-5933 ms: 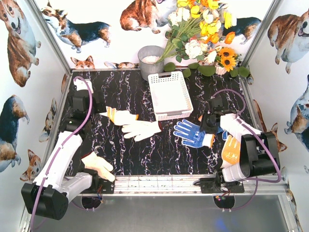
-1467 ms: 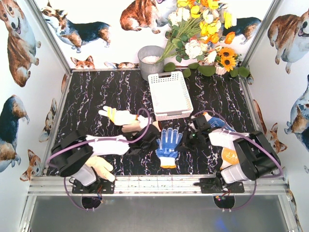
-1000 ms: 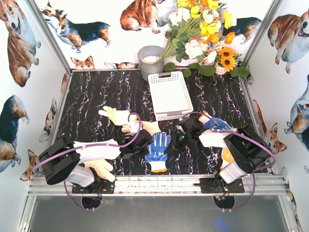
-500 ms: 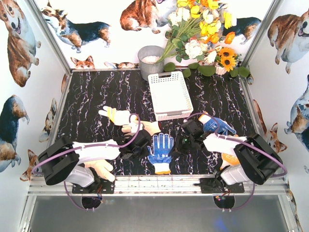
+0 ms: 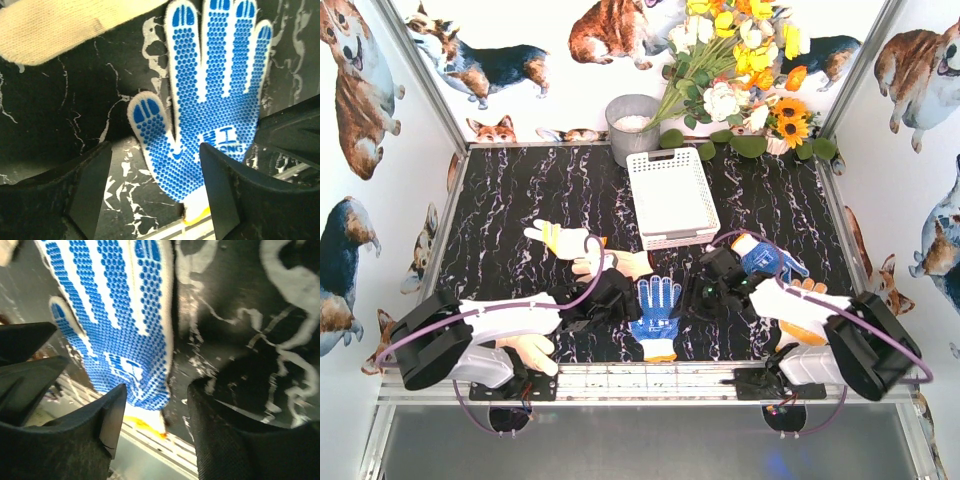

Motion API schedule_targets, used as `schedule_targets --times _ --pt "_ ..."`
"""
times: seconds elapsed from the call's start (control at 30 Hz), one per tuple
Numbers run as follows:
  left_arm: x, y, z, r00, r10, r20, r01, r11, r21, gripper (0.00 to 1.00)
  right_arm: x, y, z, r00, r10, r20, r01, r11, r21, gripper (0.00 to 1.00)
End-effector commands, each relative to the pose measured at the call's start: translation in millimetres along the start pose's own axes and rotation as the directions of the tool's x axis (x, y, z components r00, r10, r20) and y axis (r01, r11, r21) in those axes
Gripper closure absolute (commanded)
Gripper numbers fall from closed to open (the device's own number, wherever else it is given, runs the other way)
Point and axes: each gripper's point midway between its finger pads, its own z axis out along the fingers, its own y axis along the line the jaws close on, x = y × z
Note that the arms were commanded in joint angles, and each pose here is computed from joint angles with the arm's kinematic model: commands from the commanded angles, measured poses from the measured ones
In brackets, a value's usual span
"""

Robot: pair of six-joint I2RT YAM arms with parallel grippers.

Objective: Put the gloves into the storage basket
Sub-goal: Adjust the glove at the center of the board, then pick up the glove from the center of the board.

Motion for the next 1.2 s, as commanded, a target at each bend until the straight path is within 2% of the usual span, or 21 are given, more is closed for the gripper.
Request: schedule_targets --times 0.0,0.17,0.23,0.37,0.47,0.63,0.77,0.87,1.0,1.17 --pt "-13.2 -14.3 -7.2 0.997 0.058 0.05 -0.06 0.997 0.048 0.29 -8.1 -23.8 -27.6 0.995 -0.078 0.063 0.065 0.981 0.183 0.42" --pt "-52.8 -28.7 -25.0 0.97 0.197 0.145 -0.195 0.98 -0.025 0.09 -36.3 -20.7 -76.5 0.959 -0.17 0.228 0.104 0.955 0.278 0.29" --pt "-72.1 -32.9 -32.2 0.95 0.251 0.187 -0.245 0.968 -0.057 0.0 -44.5 -20.8 -90.1 0.946 -0.163 0.279 0.086 0.959 0.27 0.25" --pt "-107.1 -12.3 -39.4 0.937 0.296 0.188 -0.27 0.951 -0.151 0.0 -62.7 -30.2 -110.1 0.928 -0.045 0.369 -0.027 0.982 0.189 0.23" --pt "-141.4 5.7 -53.4 0.918 0.328 0.224 -0.288 0.938 -0.192 0.0 -76.2 -47.6 -120.1 0.905 0.006 0.425 -0.096 0.977 0.192 0.23" --pt "-217.8 38.6 -96.1 0.883 0.309 0.353 -0.238 0.943 -0.232 0.0 -107.7 -83.2 -131.4 0.836 0.073 0.544 -0.245 0.936 0.251 0.2" --pt "-269.2 78.2 -141.0 0.821 0.331 0.466 -0.158 0.915 -0.371 0.0 -136.2 -100.9 -134.1 0.783 0.151 0.604 -0.335 0.92 0.205 0.2" --pt "-282.1 102.0 -158.0 0.813 0.291 0.504 -0.085 0.916 -0.392 0.0 -153.1 -115.1 -136.7 0.741 0.217 0.636 -0.407 0.898 0.168 0.21" --pt "-281.5 110.7 -163.6 0.808 0.264 0.527 -0.054 0.923 -0.38 0.0 -169.7 -135.1 -142.1 0.691 0.265 0.673 -0.472 0.87 0.142 0.24" --pt "-278.0 117.6 -162.4 0.82 0.264 0.507 -0.042 0.912 -0.408 0.0 -187.5 -145.1 -141.0 0.678 0.296 0.673 -0.481 0.871 0.101 0.3"
